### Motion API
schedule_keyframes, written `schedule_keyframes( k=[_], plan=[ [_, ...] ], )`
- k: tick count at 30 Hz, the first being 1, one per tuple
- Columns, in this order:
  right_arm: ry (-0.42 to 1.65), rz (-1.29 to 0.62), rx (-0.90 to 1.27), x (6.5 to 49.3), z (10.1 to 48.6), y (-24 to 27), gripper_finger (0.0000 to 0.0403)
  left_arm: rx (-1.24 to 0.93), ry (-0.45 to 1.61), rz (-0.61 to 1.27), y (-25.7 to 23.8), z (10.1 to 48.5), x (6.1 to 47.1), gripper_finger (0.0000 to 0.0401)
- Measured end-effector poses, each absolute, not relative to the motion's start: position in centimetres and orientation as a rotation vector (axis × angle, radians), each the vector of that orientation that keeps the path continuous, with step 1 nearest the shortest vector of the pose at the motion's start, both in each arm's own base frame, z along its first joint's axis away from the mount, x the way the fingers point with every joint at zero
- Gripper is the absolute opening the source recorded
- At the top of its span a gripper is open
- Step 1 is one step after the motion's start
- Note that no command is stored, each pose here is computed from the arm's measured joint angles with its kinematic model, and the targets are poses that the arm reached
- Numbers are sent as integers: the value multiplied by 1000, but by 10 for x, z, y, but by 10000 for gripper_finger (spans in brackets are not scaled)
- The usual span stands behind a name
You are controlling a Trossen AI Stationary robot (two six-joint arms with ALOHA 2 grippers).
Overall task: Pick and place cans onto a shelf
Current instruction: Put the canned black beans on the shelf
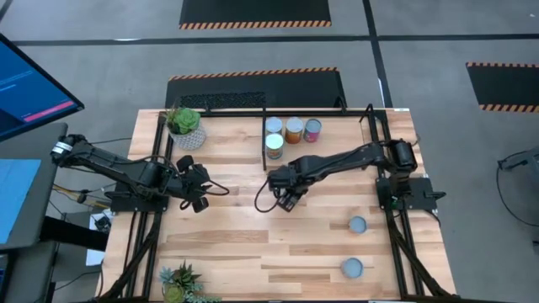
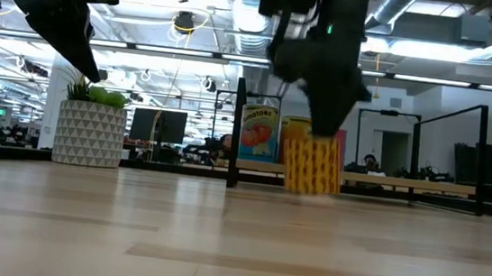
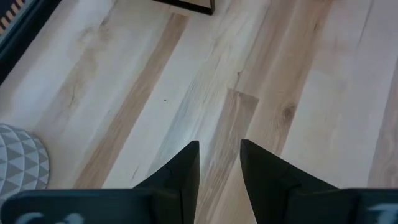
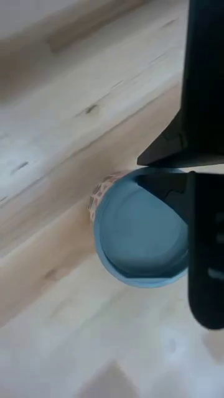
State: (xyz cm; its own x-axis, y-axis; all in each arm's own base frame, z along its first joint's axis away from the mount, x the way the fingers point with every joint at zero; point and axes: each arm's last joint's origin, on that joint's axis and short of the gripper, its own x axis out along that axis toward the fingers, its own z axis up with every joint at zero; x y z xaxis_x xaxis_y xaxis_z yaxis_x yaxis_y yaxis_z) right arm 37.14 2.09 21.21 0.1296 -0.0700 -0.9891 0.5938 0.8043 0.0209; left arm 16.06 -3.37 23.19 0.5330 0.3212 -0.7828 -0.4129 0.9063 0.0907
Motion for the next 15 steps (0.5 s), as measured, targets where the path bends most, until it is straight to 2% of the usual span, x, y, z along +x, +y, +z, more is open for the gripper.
schedule_keyframes(
  k=[7, 10, 12, 15],
  plan=[
    [1367, -562, 337, 338, 294, 29, 4, -117, 904, 442, -34, 232, 161, 105],
    [1334, -682, 292, 310, 327, 22, 4, -120, 899, 447, -34, 232, 161, 105],
    [1278, -794, 302, 288, 345, 15, 4, -127, 894, 455, -34, 232, 161, 105],
    [1129, -858, 337, 261, 364, 3, 4, -121, 885, 469, -33, 233, 161, 105]
  ],
)
